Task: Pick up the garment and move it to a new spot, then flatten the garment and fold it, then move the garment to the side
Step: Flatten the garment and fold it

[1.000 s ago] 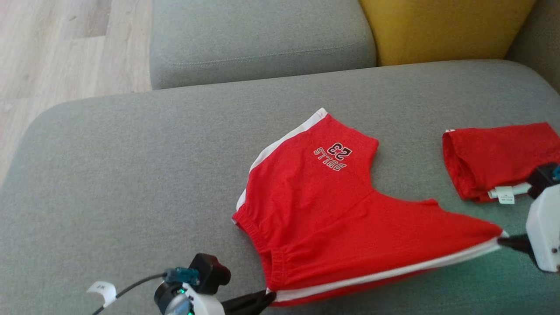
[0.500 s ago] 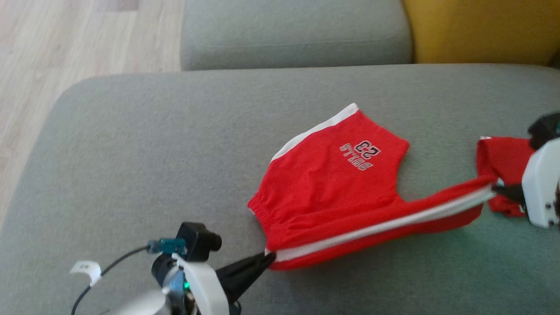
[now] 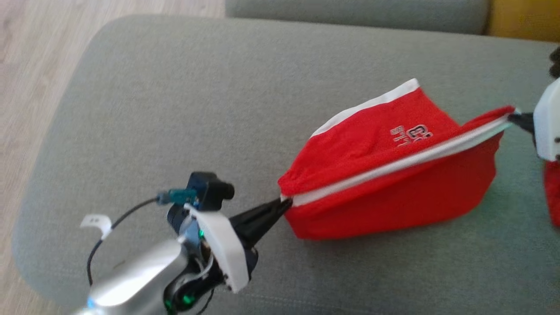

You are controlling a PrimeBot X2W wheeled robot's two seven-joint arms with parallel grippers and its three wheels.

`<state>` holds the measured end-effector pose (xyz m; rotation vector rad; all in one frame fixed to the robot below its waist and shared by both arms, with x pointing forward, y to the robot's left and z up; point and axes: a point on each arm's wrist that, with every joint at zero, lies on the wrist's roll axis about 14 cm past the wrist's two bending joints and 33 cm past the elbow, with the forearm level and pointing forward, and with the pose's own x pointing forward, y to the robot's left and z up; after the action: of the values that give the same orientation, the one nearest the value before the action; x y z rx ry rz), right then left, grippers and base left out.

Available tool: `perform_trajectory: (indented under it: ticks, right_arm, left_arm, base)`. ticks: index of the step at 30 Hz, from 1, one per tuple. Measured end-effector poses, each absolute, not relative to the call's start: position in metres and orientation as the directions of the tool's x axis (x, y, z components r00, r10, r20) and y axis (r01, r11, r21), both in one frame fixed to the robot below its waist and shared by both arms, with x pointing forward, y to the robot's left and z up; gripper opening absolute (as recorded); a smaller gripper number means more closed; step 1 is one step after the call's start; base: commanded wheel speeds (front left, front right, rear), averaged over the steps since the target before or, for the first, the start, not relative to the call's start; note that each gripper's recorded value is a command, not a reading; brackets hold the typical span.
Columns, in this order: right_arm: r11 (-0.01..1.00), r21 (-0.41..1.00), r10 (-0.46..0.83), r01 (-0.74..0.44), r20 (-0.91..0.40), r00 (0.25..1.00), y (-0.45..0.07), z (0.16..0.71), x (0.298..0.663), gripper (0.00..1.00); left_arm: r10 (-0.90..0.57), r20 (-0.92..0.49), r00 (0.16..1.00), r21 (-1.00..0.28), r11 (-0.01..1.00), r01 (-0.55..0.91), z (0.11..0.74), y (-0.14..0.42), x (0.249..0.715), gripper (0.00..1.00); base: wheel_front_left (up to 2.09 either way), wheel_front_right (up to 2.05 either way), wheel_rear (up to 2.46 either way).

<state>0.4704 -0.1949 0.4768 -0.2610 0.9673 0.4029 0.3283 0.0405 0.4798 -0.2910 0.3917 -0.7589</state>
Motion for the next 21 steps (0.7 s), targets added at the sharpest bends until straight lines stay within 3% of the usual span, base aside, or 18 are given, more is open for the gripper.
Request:
perform_trajectory:
  ticks: [10,21]
  right_arm:
    - [0.869,-0.077,0.219,-0.488,-0.825,0.521,-0.158,0.454,0.54,0.0]
    - [0.863,-0.043,0.263,-0.503,-0.812,0.521,-0.129,0.418,0.576,0.0]
  left_arm:
    - [-0.631,-0.289,0.72,-0.411,0.761,0.502,0.456,0.058,0.378,0.0]
    - [-0.56,-0.358,0.747,-0.401,0.815,0.419,0.426,0.074,0.406,0.0]
  base:
    - [0.0,0.0,0.0]
    - [0.0,0.0,0.0]
